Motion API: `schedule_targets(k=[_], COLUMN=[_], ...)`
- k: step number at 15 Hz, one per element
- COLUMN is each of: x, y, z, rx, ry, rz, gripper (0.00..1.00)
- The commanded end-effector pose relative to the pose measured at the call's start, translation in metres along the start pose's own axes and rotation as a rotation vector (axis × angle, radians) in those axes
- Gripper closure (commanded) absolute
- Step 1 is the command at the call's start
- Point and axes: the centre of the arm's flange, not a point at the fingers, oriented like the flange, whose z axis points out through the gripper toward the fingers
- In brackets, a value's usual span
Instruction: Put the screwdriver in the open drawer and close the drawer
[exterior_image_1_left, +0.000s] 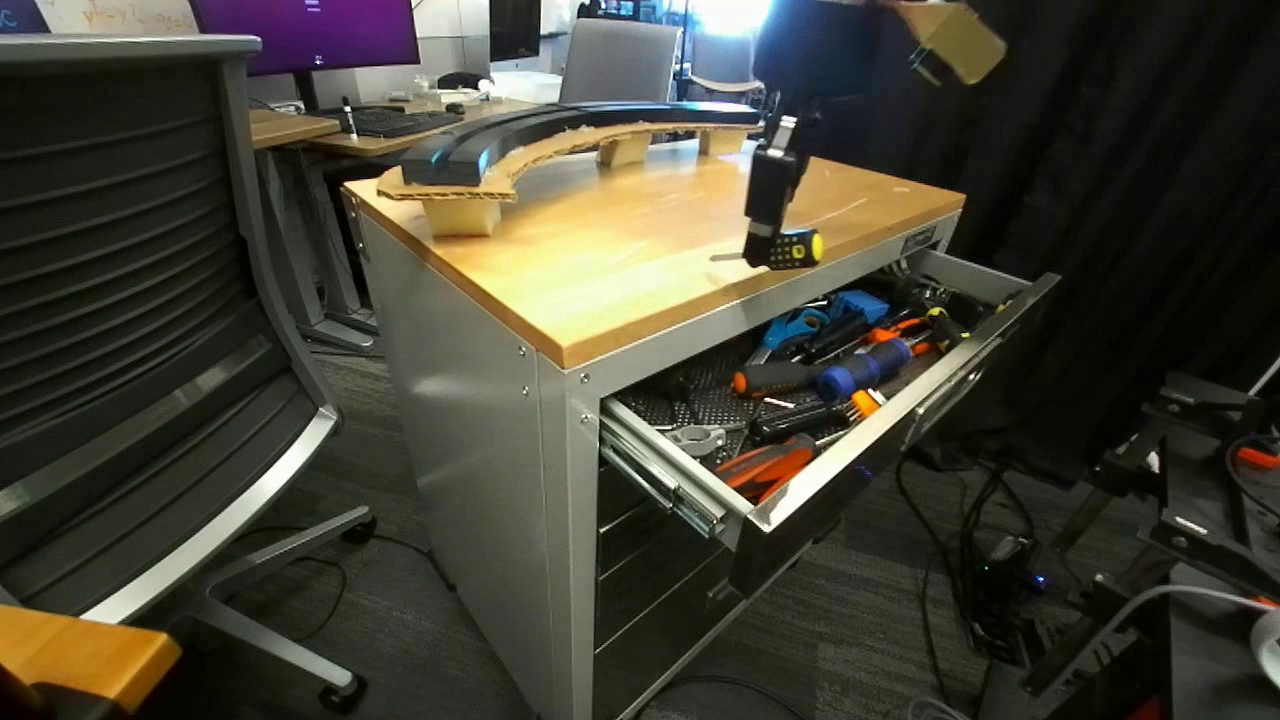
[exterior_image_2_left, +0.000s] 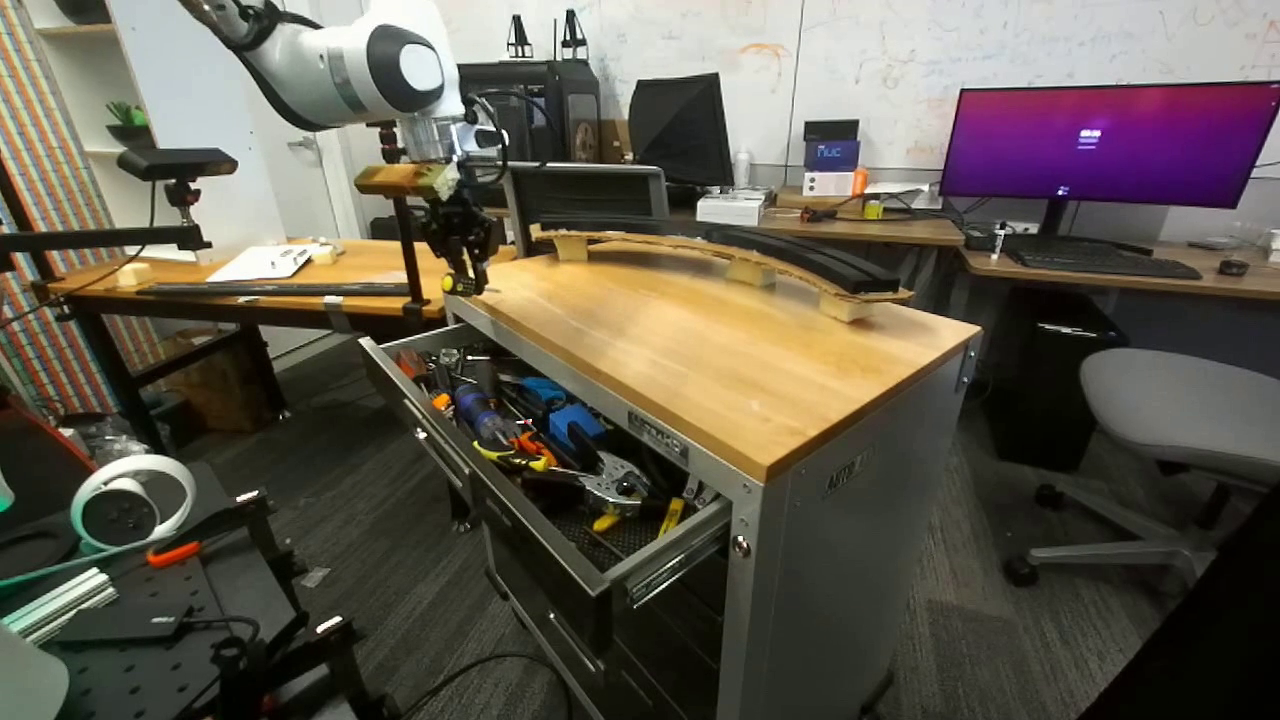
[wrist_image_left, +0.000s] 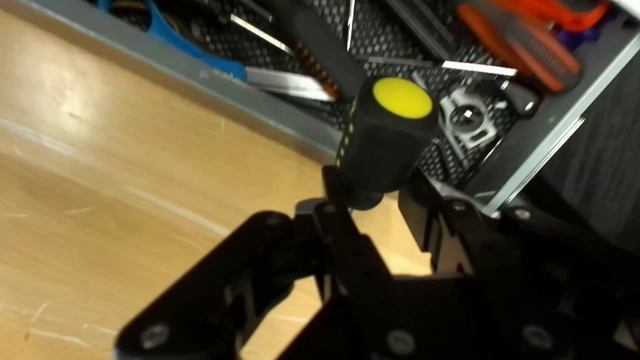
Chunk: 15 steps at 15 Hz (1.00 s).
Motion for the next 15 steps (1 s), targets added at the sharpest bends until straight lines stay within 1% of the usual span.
schedule_targets(k=[1, 2, 3, 4, 5, 8, 10, 11, 13, 15], x=[-0.033, -0.034, -0.038, -0.039, -0.042, -0.050, -0.063, -0.078, -0.107, -0.129], y=[-0.009, -0.012, -0.016, -0.021, -0.025, -0.029, -0.024, -0.017, -0.004, 0.015], z=[-0.034, -0.036, -0.037, -0.038, -0.038, -0.038, -0.042, -0.042, -0.038, -0.030], rx=[0.025, 0.017, 0.005, 0.003, 0.000, 0.005, -0.005, -0.016, -0.065, -0.090], ry=[-0.091, -0.087, -0.073, -0.064, -0.058, -0.085, -0.131, -0.190, -0.309, -0.392], rz=[-0.135, -0.140, -0.134, -0.133, -0.133, -0.143, -0.142, -0.121, -0.061, 0.044], gripper=[0.90, 0.89, 0.42, 0.42, 0.36, 0.12, 0.00, 0.00, 0.00, 0.00])
